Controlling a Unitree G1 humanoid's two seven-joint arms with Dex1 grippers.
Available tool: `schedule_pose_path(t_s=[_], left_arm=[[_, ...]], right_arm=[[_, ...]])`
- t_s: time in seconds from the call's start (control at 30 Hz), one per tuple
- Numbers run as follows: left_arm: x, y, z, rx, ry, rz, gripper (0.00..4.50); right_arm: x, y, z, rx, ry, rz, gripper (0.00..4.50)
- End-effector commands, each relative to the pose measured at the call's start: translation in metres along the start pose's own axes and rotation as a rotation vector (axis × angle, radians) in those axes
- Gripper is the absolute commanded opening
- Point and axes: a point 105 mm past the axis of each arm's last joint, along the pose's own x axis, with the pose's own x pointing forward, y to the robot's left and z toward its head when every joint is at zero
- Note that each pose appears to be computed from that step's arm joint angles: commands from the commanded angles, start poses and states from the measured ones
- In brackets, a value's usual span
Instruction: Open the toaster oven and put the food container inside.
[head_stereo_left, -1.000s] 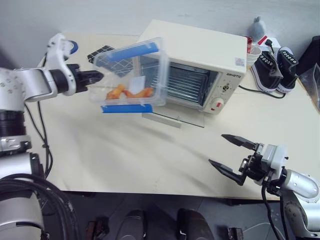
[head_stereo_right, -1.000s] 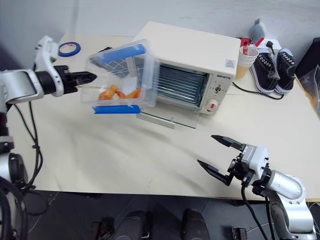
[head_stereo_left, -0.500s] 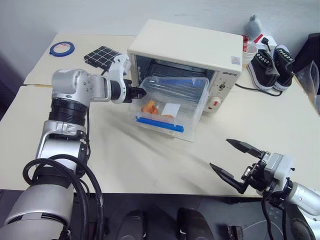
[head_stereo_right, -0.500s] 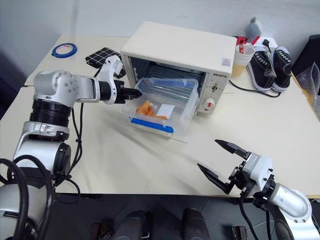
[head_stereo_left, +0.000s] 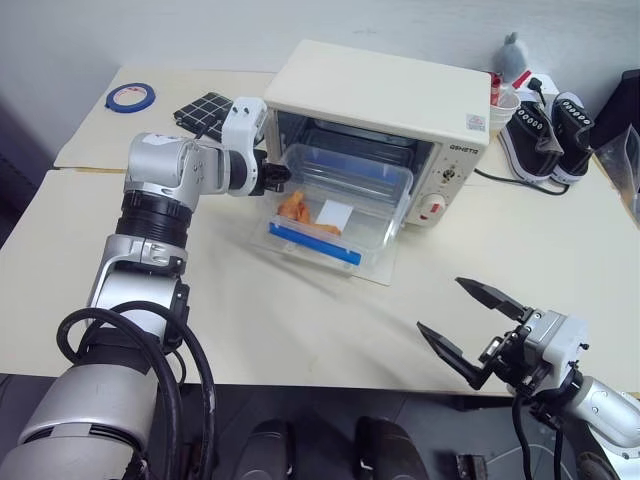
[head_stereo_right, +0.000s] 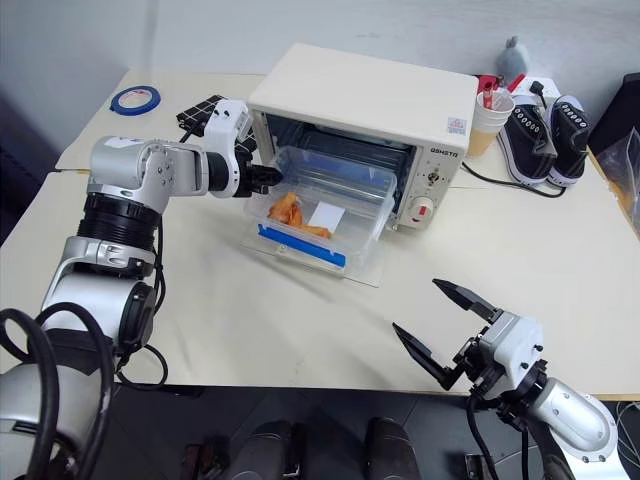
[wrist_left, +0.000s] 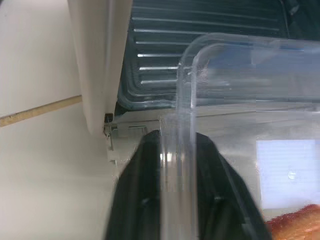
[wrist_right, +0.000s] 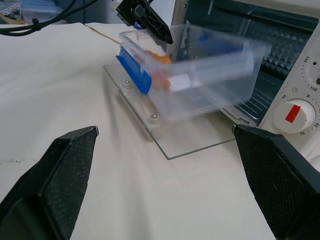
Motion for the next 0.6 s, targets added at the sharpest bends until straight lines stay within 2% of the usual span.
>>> schedule_pose_path(t_s=[0.03, 0.13, 0.2, 0.27, 0.37, 0.43, 0.5, 0.57, 0.6], left_arm=[[-0.014, -0.011, 0.023, 0.008, -0.090, -0.045, 2.17], [-0.022, -0.011, 0.034, -0.023, -0.165, -0.066, 3.06], [-0.033, -0.006, 0.040, -0.055, -0.230, -0.101, 3.06], [-0.048, -0.002, 0.043, -0.014, -0.301, -0.148, 3.06], [-0.076, 0.013, 0.029, 0.082, -0.384, -0.234, 3.06], [-0.090, 0.026, 0.017, 0.110, -0.420, -0.254, 3.06], [-0.108, 0.038, -0.008, 0.230, -0.454, -0.298, 2.64], [-0.119, 0.040, -0.032, 0.373, -0.463, -0.358, 2.19], [-0.118, 0.043, -0.051, 0.429, -0.399, -0.363, 1.83]], right_arm=[[0.004, 0.002, 0.010, -0.017, -0.036, 0.009, 4.50], [0.004, 0.001, 0.009, -0.018, -0.036, 0.013, 4.50], [0.004, -0.002, 0.011, -0.026, -0.039, 0.015, 4.50], [0.005, -0.004, 0.016, -0.031, -0.041, 0.022, 4.50], [0.009, -0.006, 0.021, 0.022, -0.003, 0.006, 4.50], [0.013, 0.007, 0.024, 0.082, 0.000, 0.094, 4.50], [0.021, 0.016, 0.020, 0.107, 0.019, 0.144, 4.50], [0.027, 0.021, 0.011, 0.131, 0.059, 0.150, 4.10], [0.030, 0.025, 0.004, 0.144, 0.089, 0.159, 3.84]])
